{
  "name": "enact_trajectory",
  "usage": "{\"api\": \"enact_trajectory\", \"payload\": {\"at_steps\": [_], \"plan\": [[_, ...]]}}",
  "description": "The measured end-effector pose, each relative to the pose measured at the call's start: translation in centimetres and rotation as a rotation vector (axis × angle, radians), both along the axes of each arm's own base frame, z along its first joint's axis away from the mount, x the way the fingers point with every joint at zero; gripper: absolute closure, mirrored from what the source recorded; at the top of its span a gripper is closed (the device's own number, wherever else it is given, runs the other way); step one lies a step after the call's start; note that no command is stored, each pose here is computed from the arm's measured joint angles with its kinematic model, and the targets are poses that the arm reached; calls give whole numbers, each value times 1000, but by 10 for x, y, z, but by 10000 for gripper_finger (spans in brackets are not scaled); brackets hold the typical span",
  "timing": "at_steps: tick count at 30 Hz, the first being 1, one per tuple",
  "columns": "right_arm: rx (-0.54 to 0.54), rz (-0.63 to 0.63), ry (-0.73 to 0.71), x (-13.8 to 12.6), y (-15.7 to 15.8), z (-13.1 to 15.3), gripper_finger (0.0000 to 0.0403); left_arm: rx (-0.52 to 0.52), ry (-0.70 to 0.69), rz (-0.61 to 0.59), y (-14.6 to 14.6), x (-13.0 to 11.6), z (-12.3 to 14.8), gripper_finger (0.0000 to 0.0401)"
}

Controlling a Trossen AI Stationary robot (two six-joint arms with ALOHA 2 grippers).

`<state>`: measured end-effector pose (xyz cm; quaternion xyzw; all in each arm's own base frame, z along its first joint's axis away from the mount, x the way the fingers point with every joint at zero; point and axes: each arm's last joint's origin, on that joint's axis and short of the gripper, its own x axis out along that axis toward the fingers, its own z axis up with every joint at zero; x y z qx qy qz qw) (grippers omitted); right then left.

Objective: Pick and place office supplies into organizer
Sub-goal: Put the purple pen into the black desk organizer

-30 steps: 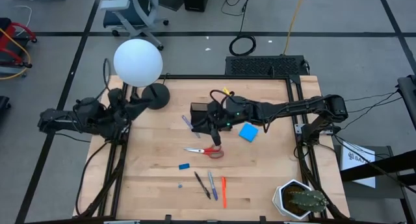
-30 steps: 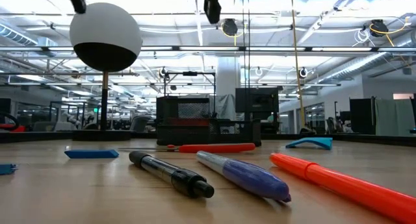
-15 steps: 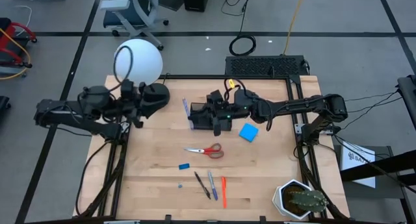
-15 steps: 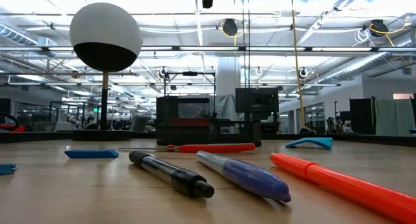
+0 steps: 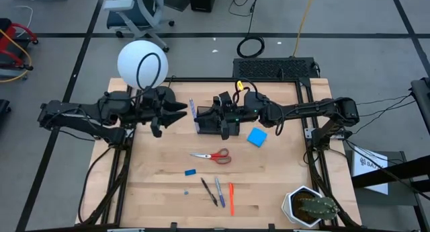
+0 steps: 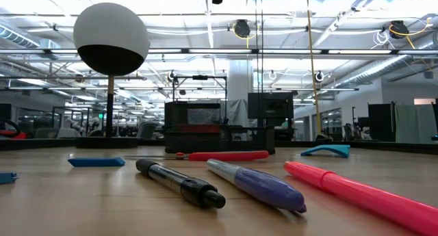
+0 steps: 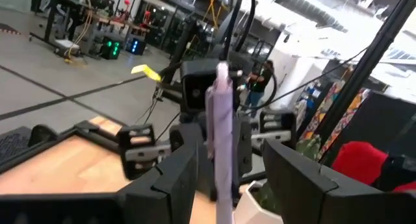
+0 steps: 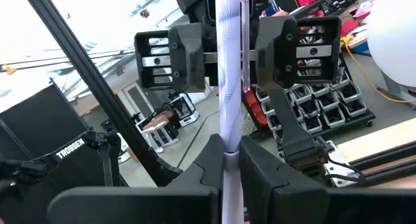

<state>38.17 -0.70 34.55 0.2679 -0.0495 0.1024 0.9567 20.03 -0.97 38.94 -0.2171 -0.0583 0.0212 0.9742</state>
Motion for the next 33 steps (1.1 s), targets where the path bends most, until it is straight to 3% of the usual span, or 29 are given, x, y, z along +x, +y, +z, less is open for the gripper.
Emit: {"api": "enact_trajectory", "payload": {"at_steps": [27, 30, 33], "plan": [[-4, 1, -1, 0, 0, 0, 383, -89, -39, 34, 11, 35, -10, 222], [-3, 1, 0, 0, 0, 0, 383, -89, -41, 39, 13, 35, -10, 236], [-1, 0, 0, 0, -1, 0, 383, -89, -60, 41, 14, 35, -8, 275]]}}
